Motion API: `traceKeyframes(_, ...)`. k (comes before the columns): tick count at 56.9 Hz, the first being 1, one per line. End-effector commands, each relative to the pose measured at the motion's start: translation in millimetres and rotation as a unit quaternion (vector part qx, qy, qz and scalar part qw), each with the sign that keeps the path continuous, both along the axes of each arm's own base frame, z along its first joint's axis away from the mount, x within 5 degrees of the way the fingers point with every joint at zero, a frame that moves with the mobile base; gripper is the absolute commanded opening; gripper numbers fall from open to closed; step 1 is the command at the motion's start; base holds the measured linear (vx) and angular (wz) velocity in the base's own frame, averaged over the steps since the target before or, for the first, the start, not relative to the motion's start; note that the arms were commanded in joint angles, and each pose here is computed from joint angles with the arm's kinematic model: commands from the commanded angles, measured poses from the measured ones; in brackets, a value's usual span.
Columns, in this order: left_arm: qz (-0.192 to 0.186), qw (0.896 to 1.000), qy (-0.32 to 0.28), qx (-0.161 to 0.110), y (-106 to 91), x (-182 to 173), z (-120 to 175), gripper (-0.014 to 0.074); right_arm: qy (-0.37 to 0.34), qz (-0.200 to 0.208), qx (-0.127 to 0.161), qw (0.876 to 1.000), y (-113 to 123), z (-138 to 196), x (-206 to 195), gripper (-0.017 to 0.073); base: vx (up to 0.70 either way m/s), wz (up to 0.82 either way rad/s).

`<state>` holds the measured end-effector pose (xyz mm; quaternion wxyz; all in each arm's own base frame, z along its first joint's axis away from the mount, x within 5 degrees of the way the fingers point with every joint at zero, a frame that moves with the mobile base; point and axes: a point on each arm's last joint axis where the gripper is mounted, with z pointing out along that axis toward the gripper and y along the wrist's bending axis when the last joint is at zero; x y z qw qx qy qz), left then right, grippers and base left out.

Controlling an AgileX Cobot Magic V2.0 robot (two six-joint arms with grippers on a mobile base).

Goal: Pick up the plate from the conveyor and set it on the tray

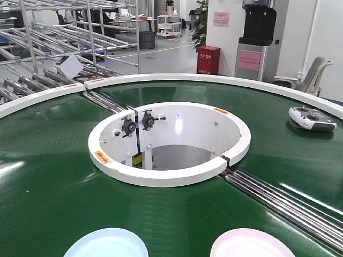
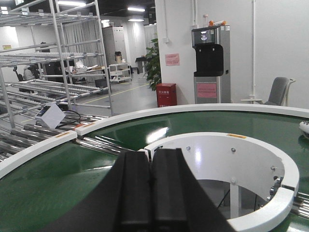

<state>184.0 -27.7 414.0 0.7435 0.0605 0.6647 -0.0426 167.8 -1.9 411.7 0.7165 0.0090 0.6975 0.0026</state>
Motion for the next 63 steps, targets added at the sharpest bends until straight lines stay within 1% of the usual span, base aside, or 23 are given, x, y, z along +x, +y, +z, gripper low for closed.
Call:
traceKeyframes(1, 0.003, 0.998, -0.064, -0.014, 1.8, -6.1, 21.9, 0.0066, -0.058, -0.005, -0.008, 0.998, -1.2, 19.7, -4.6, 0.0061, 0.00, 0.00)
traceKeyframes(6, 0.003, 0.998, -0.064, -0.014, 1.8, -6.1, 21.8, 0.0141, -0.058, -0.005, -0.008, 0.998, -1.2, 19.7, -5.2, 0.0143, 0.00, 0.00)
traceKeyframes(12, 0.003, 0.998, -0.062, -0.014, 1.8, -6.0, 21.4, 0.0256, -0.050, -0.005, -0.008, 0.999, -1.1, 18.3, -5.0, 0.0311, 0.00, 0.00)
traceKeyframes(14, 0.003, 0.998, -0.062, -0.014, 1.8, -6.0, 21.4, 0.0306, -0.049, -0.005, -0.008, 0.999, -1.1, 18.1, -5.0, 0.0367, 0.00, 0.00)
traceKeyframes(18, 0.003, 0.998, -0.062, -0.014, 1.8, -6.0, 21.4, 0.0369, -0.050, -0.005, -0.008, 0.999, -1.2, 18.1, -3.9, 0.0483, 0.00, 0.00)
traceKeyframes(22, 0.003, 0.998, -0.062, -0.014, 1.8, -6.0, 21.4, 0.0415, -0.053, -0.005, -0.008, 0.999, -1.2, 18.1, -2.2, 0.0569, 0.00, 0.00)
traceKeyframes(25, 0.003, 0.998, -0.063, -0.014, 1.8, -6.0, 21.6, 0.0430, -0.049, -0.005, -0.008, 0.999, -1.3, 16.7, 0.5, 0.0608, 0.00, 0.00)
traceKeyframes(29, 0.003, 0.998, -0.063, -0.014, 1.8, -6.0, 21.5, 0.0433, -0.026, -0.002, 0.013, 1.000, -1.1, 11.2, 5.6, 0.0628, 0.00, 0.00)
traceKeyframes(32, 0.003, 0.998, -0.063, -0.014, 1.8, -6.0, 21.5, 0.0433, 0.015, 0.001, 0.031, 0.999, -0.6, 2.7, 11.3, 0.0621, 0.00, 0.00)
traceKeyframes(34, 0.003, 0.998, -0.063, -0.014, 1.8, -6.0, 21.5, 0.0433, 0.051, 0.003, 0.034, 0.998, -0.2, -5.6, 16.7, 0.0613, 0.00, 0.00)
traceKeyframes(37, 0.003, 0.998, -0.063, -0.014, 1.8, -6.0, 21.6, 0.0433, 0.122, 0.005, 0.032, 0.992, 0.3, -22.9, 29.0, 0.0596, 0.00, 0.00)
traceKeyframes(40, 0.003, 0.998, -0.063, -0.014, 1.8, -6.0, 21.5, 0.0433, 0.213, 0.008, 0.028, 0.977, 0.8, -43.7, 46.4, 0.0581, 0.00, 0.00)
traceKeyframes(41, 0.003, 0.998, -0.063, -0.014, 1.8, -6.0, 21.5, 0.0433, 0.234, 0.009, 0.025, 0.972, 0.9, -48.5, 50.6, 0.0580, 0.00, 0.00)
traceKeyframes(43, 0.003, 0.998, -0.063, -0.014, 1.8, -6.0, 21.5, 0.0433, 0.290, 0.011, 0.024, 0.957, 1.0, -61.5, 62.8, 0.0577, 0.00, 0.00)
traceKeyframes(45, 0.003, 0.998, -0.063, -0.014, 1.8, -6.0, 21.5, 0.0433, 0.333, 0.012, 0.025, 0.943, 1.3, -71.4, 73.4, 0.0576, 0.00, 0.00)
traceKeyframes(47, 0.003, 0.998, -0.063, -0.014, 1.8, -6.0, 21.5, 0.0433, 0.376, 0.014, 0.027, 0.926, 1.5, -82.2, 85.7, 0.0577, 0.00, 0.00)
traceKeyframes(48, 0.003, 0.998, -0.063, -0.014, 1.8, -6.0, 21.5, 0.0433, 0.395, 0.014, 0.027, 0.918, 1.5, -87.4, 91.8, 0.0577, 0.00, 0.00)
traceKeyframes(49, 0.003, 0.998, -0.063, -0.014, 1.8, -6.0, 21.5, 0.0433, 0.406, 0.015, 0.028, 0.913, 1.5, -90.9, 95.9, 0.0577, 0.00, 0.00)
traceKeyframes(50, 0.003, 0.998, -0.063, -0.014, 1.8, -6.0, 21.5, 0.0433, 0.427, 0.016, 0.030, 0.903, 1.8, -97.8, 104.1, 0.0577, 0.00, 0.00)
traceKeyframes(51, 0.003, 0.998, -0.063, -0.014, 1.8, -6.0, 21.5, 0.0433, 0.440, 0.017, 0.033, 0.897, 2.0, -102.5, 110.0, 0.0577, 0.00, 0.00)
traceKeyframes(54, 0.003, 0.998, -0.062, -0.014, 1.8, -6.0, 21.2, 0.0433, 0.469, 0.018, 0.037, 0.882, 2.3, -115.1, 125.0, 0.0573, 0.00, 0.00)
traceKeyframes(58, 0.003, 0.998, -0.060, -0.013, 1.7, -5.8, 20.4, 0.0433, 0.497, 0.018, 0.040, 0.867, 2.2, -131.5, 142.4, 0.0563, 0.00, 0.00)
traceKeyframes(63, 0.003, 0.998, -0.057, -0.013, 1.7, -5.7, 19.9, 0.0431, 0.519, 0.018, 0.043, 0.853, 2.3, -148.7, 156.5, 0.0550, 0.00, 0.00)
